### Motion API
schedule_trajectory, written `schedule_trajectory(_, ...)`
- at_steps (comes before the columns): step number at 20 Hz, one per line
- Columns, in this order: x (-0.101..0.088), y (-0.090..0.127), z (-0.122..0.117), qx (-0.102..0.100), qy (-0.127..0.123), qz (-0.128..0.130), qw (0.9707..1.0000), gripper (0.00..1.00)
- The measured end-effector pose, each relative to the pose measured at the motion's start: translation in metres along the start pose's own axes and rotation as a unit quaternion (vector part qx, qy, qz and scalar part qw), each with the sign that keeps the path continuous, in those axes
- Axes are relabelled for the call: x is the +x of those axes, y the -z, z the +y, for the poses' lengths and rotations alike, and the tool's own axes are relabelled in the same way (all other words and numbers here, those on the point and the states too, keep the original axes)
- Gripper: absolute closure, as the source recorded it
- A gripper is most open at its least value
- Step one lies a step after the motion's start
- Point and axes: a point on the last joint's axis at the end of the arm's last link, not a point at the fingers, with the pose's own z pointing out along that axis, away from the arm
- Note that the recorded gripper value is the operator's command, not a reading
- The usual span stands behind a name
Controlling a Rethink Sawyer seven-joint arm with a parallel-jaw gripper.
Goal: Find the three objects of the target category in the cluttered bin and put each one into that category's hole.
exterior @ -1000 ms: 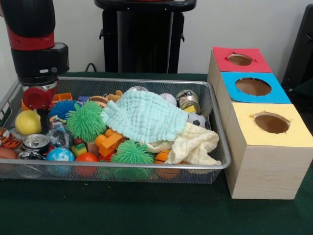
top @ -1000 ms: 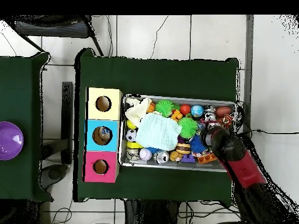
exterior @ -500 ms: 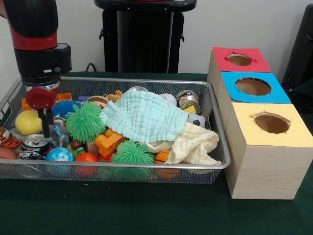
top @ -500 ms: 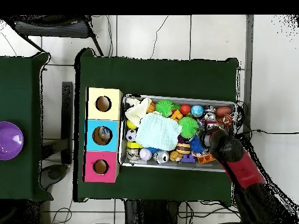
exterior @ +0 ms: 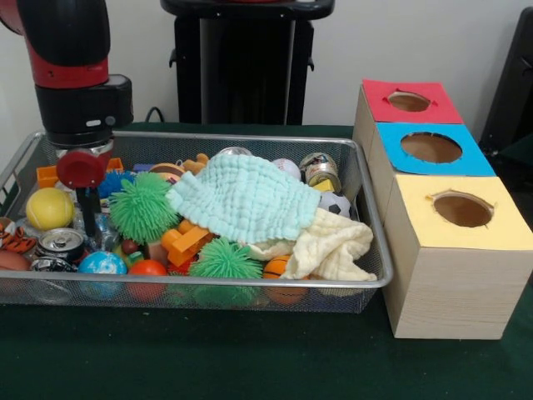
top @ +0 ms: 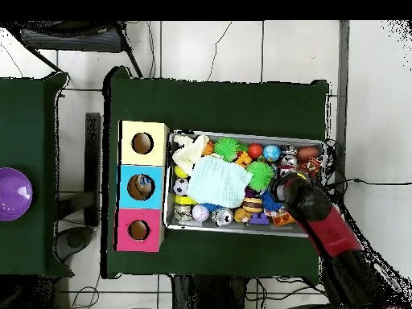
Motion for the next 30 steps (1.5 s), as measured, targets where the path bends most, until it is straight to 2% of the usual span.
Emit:
schedule_trajectory(3, -0.001, 0.0, 0.001, -0.003, 0.0, -0.004, 1.0, 0.0)
schedule_trajectory(4, -0.001, 0.0, 0.001, -0.004, 0.0, -0.006, 1.0, 1.0)
schedule_trajectory(12, 0.003, -0.001, 0.001, -0.002, 0.007, -0.007, 0.9999, 1.0)
schedule_trajectory(17, 0.008, 0.001, 0.004, -0.002, 0.016, -0.016, 0.9997, 1.0)
schedule_trajectory(22, 0.014, 0.011, 0.01, -0.003, 0.042, -0.036, 0.9985, 1.0)
schedule_trajectory(24, 0.018, 0.024, 0.018, -0.005, 0.058, -0.05, 0.997, 1.0)
schedule_trajectory(25, 0.022, 0.039, 0.027, -0.008, 0.073, -0.067, 0.9951, 1.0)
schedule_trajectory(28, 0.027, 0.056, 0.038, -0.013, 0.087, -0.082, 0.9927, 1.0)
schedule_trajectory(29, 0.033, 0.074, 0.048, -0.017, 0.1, -0.095, 0.9903, 1.0)
schedule_trajectory(30, 0.036, 0.079, 0.051, -0.017, 0.104, -0.098, 0.9895, 1.0)
